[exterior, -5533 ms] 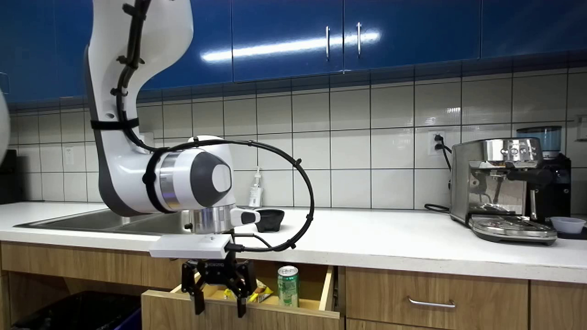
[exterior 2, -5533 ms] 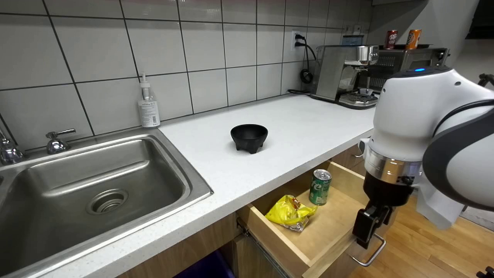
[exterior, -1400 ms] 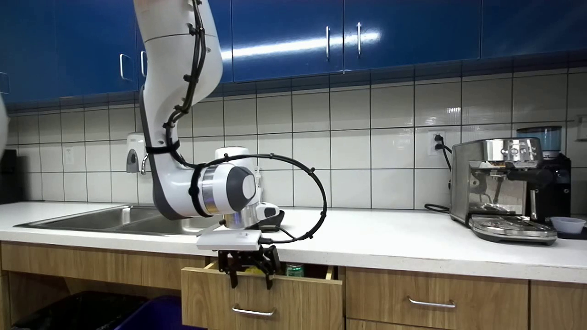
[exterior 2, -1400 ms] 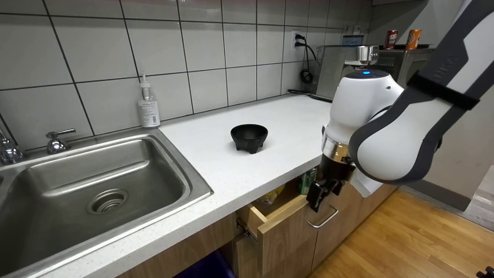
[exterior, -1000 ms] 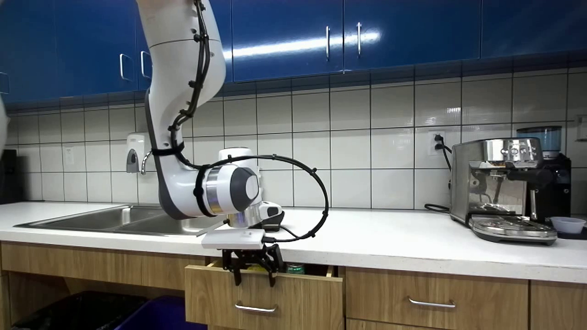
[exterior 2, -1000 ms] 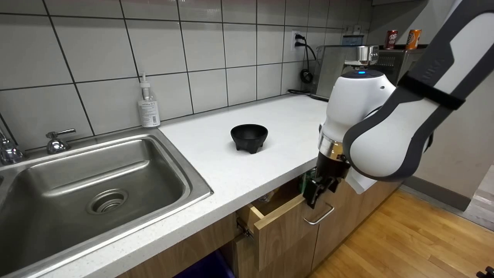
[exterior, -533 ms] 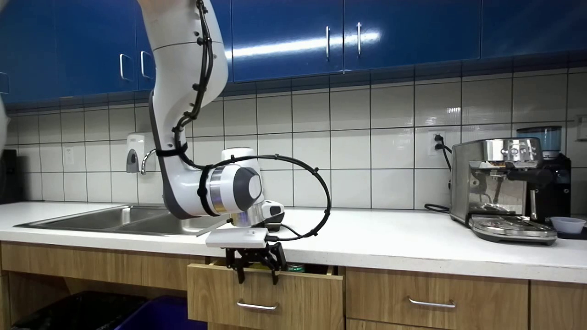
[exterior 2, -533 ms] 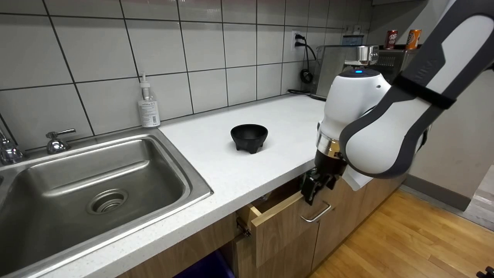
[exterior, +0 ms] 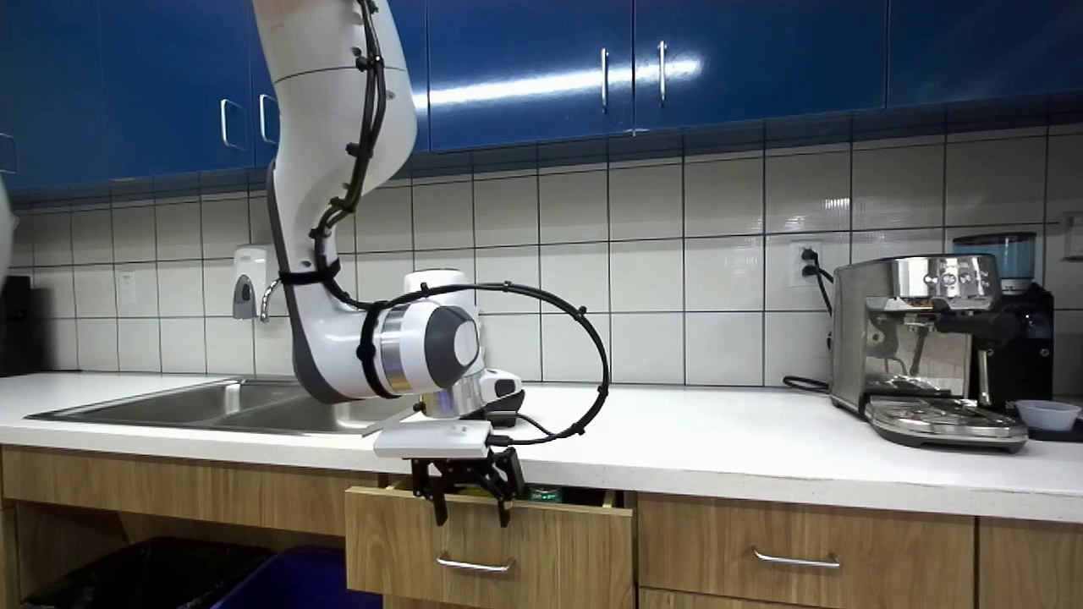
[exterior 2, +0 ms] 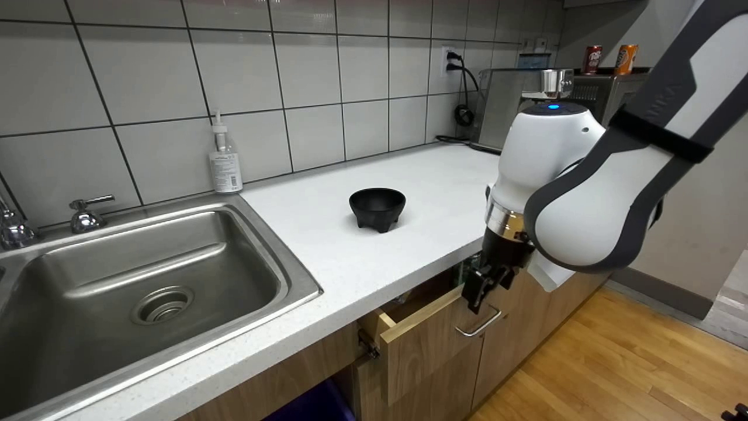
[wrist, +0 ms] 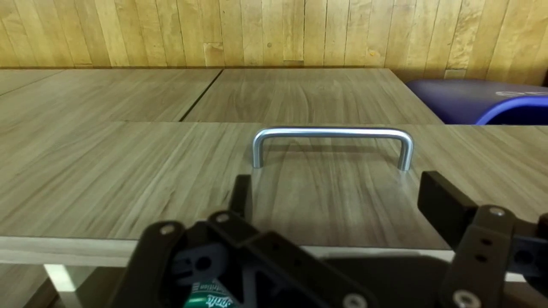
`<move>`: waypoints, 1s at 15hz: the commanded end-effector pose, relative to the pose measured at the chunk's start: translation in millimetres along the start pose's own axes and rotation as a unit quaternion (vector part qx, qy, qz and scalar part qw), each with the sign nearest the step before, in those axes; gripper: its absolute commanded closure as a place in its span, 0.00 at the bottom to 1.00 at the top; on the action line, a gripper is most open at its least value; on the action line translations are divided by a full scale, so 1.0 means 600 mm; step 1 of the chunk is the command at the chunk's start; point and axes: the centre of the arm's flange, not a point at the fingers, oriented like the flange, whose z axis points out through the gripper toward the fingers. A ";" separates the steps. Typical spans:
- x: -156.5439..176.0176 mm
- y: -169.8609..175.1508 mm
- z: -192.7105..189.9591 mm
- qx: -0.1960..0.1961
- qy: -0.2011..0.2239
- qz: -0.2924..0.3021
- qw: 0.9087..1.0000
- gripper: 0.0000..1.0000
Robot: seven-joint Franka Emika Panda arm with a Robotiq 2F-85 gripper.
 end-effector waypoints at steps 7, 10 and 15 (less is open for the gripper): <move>-0.071 -0.006 -0.126 0.012 0.021 -0.024 0.999 0.00; -0.073 -0.004 -0.166 0.014 0.036 -0.020 0.999 0.00; -0.065 0.000 -0.216 0.022 0.052 0.001 0.998 0.00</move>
